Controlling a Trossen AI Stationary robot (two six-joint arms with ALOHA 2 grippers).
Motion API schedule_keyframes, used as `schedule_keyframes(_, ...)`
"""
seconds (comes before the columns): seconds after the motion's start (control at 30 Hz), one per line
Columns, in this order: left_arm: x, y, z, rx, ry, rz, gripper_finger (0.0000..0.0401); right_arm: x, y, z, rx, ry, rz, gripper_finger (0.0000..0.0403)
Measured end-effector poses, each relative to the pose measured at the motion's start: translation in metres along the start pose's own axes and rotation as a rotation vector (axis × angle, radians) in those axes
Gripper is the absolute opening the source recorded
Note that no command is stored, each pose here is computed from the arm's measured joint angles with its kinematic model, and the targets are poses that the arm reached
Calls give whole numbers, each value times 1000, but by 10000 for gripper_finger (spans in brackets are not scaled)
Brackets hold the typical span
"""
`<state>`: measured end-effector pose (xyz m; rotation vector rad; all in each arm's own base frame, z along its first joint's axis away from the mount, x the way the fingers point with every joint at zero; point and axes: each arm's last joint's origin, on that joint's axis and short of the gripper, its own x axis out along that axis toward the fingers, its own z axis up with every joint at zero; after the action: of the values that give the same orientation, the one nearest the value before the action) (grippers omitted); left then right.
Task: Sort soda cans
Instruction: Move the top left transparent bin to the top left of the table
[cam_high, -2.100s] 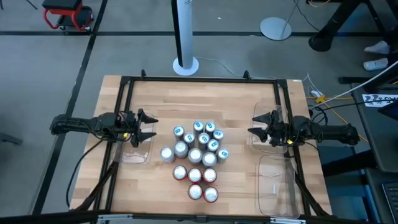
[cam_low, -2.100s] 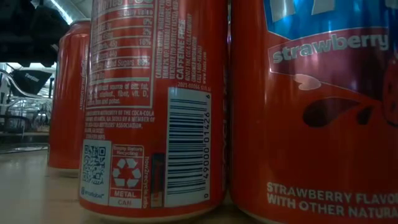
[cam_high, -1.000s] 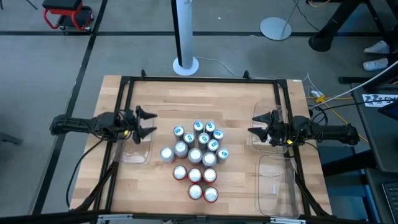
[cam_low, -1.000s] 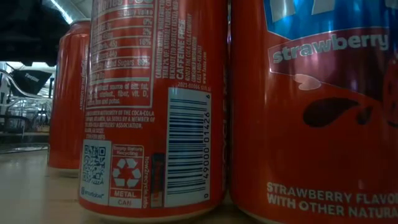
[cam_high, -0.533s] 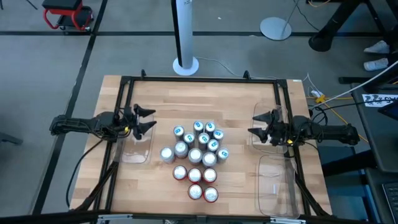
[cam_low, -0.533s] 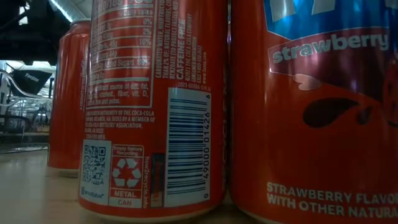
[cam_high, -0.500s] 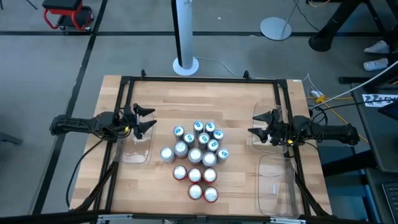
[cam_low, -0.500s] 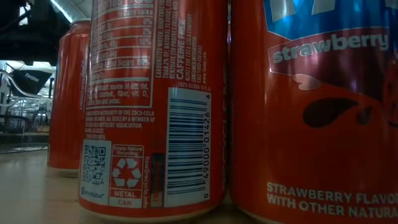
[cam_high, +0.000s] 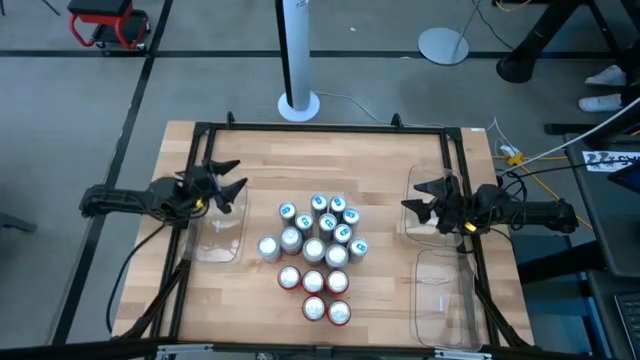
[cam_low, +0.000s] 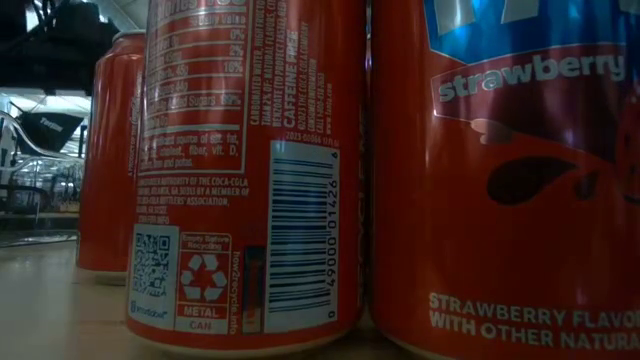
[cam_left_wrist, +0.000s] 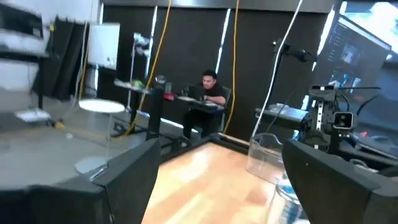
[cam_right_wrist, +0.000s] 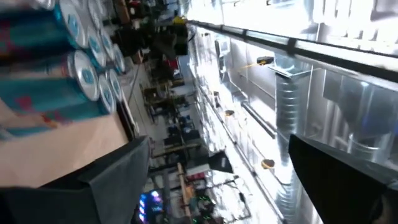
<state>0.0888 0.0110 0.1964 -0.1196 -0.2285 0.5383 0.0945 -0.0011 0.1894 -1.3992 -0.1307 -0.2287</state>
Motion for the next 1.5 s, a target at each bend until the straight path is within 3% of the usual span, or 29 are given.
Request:
schedule_keyframes(0.3,12,-3,49,112,194,140,327,0,0,-1,4,48,-4,380)
schedule_keyframes(0.47,31,-12,77,219,400,193,327,0,-2,-1,4,45,-25,380)
schedule_keyframes(0.63,54,-24,87,301,688,148,327,0,-2,-1,4,52,-23,380)
schedule_keyframes(0.8,74,-25,89,398,949,245,327,0,4,-2,-5,60,34,380)
schedule_keyframes(0.9,85,-23,84,414,1092,238,327,0,6,-3,-8,82,55,380)
schedule_keyframes(1.17,96,-3,55,525,1488,259,327,0,-6,-2,-42,83,-68,380)
schedule_keyframes(1.27,100,5,50,526,1560,256,319,0,-8,0,-41,40,-83,380)
schedule_keyframes(1.4,103,11,44,464,1601,146,298,0,-7,1,-43,-24,-74,380)
schedule_keyframes(1.5,102,19,35,466,1632,130,284,0,-7,3,-41,-62,-68,380)
